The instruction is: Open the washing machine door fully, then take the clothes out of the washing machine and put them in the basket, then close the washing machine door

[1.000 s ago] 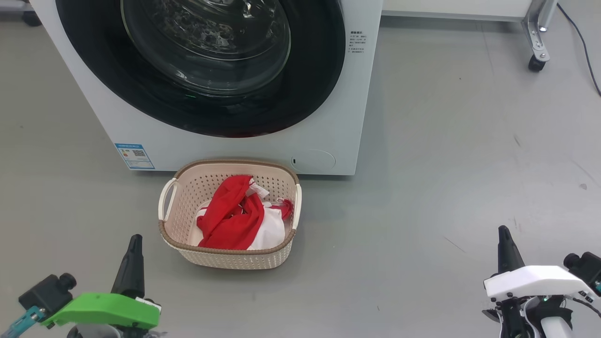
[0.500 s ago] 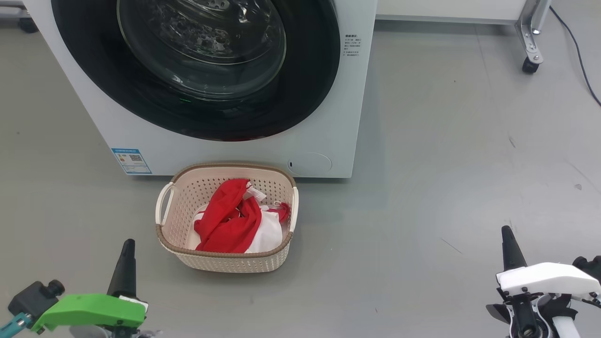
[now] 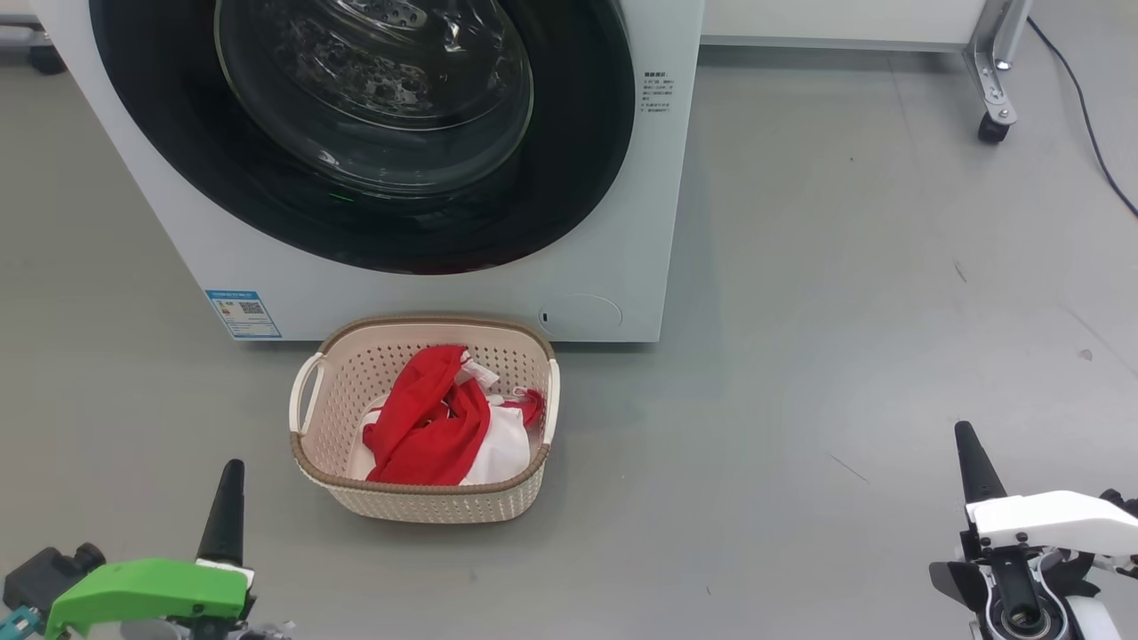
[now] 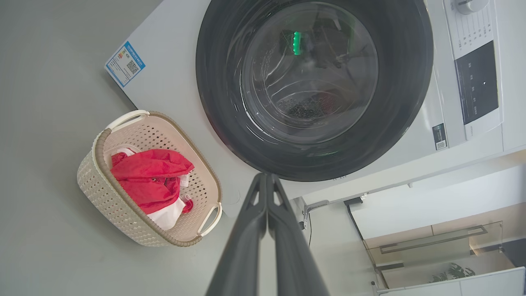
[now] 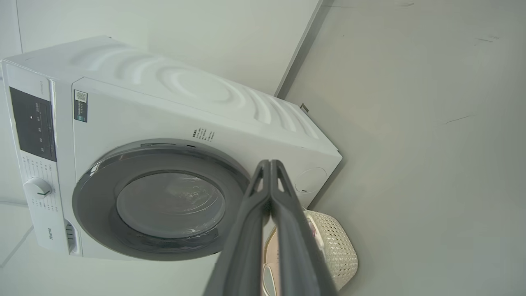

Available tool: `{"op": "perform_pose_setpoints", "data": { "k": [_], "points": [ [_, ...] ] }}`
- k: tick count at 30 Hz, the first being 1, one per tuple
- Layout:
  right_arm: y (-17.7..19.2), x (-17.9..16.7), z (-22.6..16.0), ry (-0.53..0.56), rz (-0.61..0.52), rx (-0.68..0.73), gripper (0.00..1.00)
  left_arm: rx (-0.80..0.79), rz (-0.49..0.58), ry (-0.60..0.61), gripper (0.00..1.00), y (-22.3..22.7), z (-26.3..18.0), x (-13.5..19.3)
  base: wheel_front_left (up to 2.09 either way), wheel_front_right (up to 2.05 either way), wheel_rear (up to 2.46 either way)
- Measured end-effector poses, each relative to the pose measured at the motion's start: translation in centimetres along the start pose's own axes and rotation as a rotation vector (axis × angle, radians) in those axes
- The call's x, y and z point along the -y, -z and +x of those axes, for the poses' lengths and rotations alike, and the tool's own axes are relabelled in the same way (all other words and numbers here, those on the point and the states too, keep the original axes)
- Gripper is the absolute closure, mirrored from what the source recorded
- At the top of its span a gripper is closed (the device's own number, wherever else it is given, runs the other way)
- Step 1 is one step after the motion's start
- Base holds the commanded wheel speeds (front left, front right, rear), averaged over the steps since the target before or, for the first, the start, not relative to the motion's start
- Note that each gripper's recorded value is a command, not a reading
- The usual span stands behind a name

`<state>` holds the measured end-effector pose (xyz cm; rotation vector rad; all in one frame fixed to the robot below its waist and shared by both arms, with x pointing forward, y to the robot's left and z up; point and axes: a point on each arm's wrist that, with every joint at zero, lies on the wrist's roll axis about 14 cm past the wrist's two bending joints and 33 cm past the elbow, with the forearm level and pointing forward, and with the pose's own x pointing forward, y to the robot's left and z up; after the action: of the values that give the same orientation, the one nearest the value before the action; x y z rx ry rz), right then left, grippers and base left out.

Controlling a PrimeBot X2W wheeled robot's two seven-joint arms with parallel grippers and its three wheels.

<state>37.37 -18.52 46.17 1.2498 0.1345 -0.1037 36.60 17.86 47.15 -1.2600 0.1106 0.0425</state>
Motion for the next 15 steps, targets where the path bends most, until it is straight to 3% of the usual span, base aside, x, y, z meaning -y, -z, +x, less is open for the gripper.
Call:
{"op": "perform_pose_setpoints", "data": {
  "k": [15],
  "points": [
    [-1.2, -0.3, -0.2, -0.023, 0.195, 0.017, 1.00, 0.001, -0.181, -0.001, 1.00, -0.5, 0.3, 0.0, 0.00, 0.00, 0.00]
  ]
}}
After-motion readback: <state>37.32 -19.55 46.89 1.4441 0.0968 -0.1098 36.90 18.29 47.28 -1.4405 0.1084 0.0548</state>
